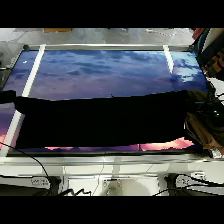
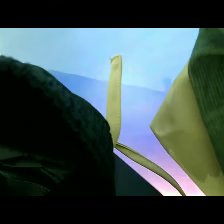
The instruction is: Fold the clothes and pants, and hang the long-sleeved shirts on hangers.
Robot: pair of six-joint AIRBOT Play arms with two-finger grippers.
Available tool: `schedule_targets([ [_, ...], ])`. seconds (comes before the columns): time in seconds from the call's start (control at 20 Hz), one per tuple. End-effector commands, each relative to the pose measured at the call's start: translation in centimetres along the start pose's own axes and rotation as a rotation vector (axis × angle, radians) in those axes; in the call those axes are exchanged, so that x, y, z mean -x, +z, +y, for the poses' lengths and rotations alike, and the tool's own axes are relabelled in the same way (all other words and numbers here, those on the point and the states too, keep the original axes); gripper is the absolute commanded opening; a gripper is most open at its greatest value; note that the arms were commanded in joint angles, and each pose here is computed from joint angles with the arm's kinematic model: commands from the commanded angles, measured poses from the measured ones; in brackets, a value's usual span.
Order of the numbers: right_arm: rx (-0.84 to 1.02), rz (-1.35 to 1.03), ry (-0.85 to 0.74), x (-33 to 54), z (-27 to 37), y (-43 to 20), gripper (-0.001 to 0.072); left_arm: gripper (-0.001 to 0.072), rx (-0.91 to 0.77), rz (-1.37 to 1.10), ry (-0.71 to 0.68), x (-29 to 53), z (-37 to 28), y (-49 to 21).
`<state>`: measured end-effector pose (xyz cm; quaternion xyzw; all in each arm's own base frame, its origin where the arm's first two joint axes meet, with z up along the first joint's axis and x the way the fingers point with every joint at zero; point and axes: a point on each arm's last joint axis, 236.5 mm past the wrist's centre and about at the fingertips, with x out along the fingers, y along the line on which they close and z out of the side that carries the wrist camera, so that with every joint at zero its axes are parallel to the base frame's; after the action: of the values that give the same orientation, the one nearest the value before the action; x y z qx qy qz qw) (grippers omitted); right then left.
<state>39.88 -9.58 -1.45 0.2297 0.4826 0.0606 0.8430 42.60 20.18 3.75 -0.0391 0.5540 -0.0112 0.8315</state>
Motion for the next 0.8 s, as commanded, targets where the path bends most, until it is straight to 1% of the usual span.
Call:
schedule_targets([
  [0.0,0.005,0.003,-0.002,0.0,0.0,0.0,0.0028,0.0012,0.020,0.124,-0.058,-3.2,-0.2,-2.6],
  [0.05,0.005,0.002,-0.003,0.0,0.0,0.0,0.0028,0.0024,0.024,0.138,-0.066,-3.8,-0.2,-2.9],
  [0.3,0.009,-0.002,-0.006,0.0,-0.1,0.1,0.0028,0.0024,0.028,0.140,-0.065,-4.5,0.1,-3.0],
  [0.35,0.009,-0.003,-0.006,0.0,-0.1,0.1,0.0029,0.0044,0.028,0.141,-0.065,-4.5,0.1,-3.0],
  [0.4,0.009,-0.003,-0.007,0.0,-0.1,0.1,0.0028,0.0221,0.028,0.141,-0.066,-4.5,0.0,-3.0],
  [0.45,0.008,-0.005,-0.008,0.0,-0.2,0.1,0.0028,0.0567,0.028,0.139,-0.065,-4.5,0.1,-2.9],
  [0.5,0.009,-0.006,-0.009,0.0,-0.2,0.2,0.0029,0.0698,0.039,0.137,-0.062,-4.5,0.1,-2.9],
  [0.6,0.009,-0.006,-0.009,0.0,-0.2,0.2,0.0028,0.0686,0.071,0.147,-0.041,-4.4,0.7,-3.2],
  [0.65,0.009,-0.006,-0.009,0.0,-0.2,0.2,0.0029,0.0670,0.110,0.175,-0.001,-4.3,1.7,-3.9],
  [0.7,0.009,-0.006,-0.009,0.0,-0.2,0.1,0.0029,0.0626,0.158,0.218,0.053,-4.0,2.9,-5.1],
  [0.75,0.010,-0.005,-0.010,0.0,-0.2,0.1,0.0029,0.0624,0.193,0.272,0.099,-3.6,4.0,-6.6],
])
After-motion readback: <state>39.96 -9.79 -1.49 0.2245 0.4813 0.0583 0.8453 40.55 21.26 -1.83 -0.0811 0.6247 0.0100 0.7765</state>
